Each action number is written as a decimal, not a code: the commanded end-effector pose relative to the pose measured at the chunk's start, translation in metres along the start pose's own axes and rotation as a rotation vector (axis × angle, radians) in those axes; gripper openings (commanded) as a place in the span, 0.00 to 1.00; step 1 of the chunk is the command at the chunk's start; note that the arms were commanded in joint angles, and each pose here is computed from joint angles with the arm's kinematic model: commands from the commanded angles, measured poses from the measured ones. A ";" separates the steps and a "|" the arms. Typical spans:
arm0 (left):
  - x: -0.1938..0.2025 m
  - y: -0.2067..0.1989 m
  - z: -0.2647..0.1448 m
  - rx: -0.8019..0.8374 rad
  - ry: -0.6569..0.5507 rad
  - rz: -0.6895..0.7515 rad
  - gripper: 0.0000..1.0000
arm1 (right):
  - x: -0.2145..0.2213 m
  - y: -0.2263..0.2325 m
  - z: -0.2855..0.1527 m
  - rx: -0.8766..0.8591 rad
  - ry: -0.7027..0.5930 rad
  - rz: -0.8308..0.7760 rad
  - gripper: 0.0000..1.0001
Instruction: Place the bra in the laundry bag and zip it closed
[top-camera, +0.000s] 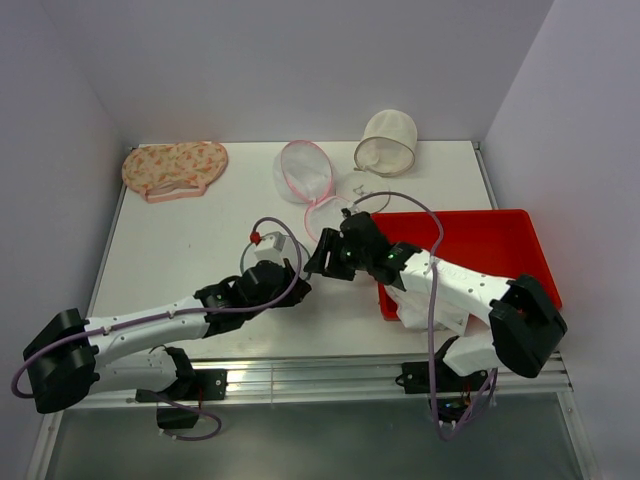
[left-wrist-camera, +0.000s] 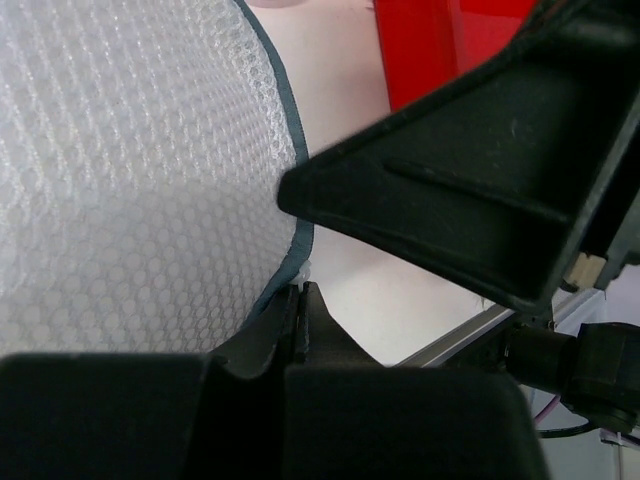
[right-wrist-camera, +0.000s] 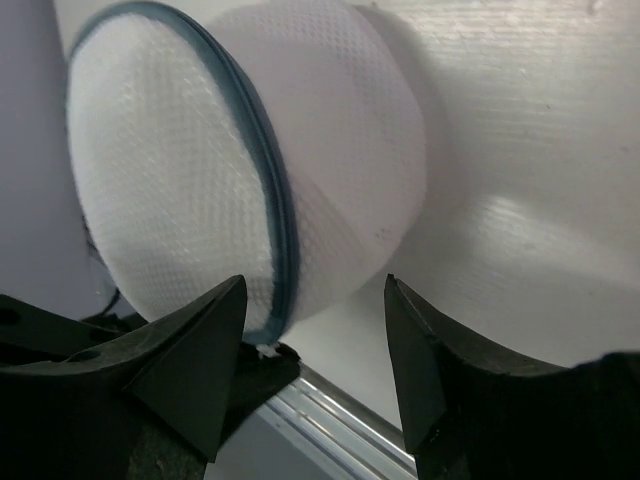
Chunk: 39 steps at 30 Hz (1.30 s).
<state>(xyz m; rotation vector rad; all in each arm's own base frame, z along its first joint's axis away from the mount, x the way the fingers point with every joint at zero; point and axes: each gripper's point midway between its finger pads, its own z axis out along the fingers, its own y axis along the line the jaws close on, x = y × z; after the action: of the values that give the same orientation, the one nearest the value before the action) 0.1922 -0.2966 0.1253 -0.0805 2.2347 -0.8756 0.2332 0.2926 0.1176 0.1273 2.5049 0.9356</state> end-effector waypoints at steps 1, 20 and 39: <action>-0.019 -0.028 -0.003 0.083 -0.040 -0.001 0.00 | -0.018 0.030 0.006 -0.109 -0.068 0.047 0.64; -0.012 0.006 -0.024 0.019 -0.020 -0.007 0.00 | -0.046 0.004 0.038 -0.026 -0.025 -0.055 0.05; -0.006 0.093 -0.059 -0.176 -0.070 -0.111 0.00 | -0.065 -0.016 0.041 -0.037 0.016 -0.186 0.03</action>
<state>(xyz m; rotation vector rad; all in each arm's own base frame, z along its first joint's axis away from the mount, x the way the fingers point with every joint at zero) 0.1765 -0.2159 0.1238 -0.2661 2.2025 -0.8660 0.2814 0.3107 0.1053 -0.1066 2.5134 1.0559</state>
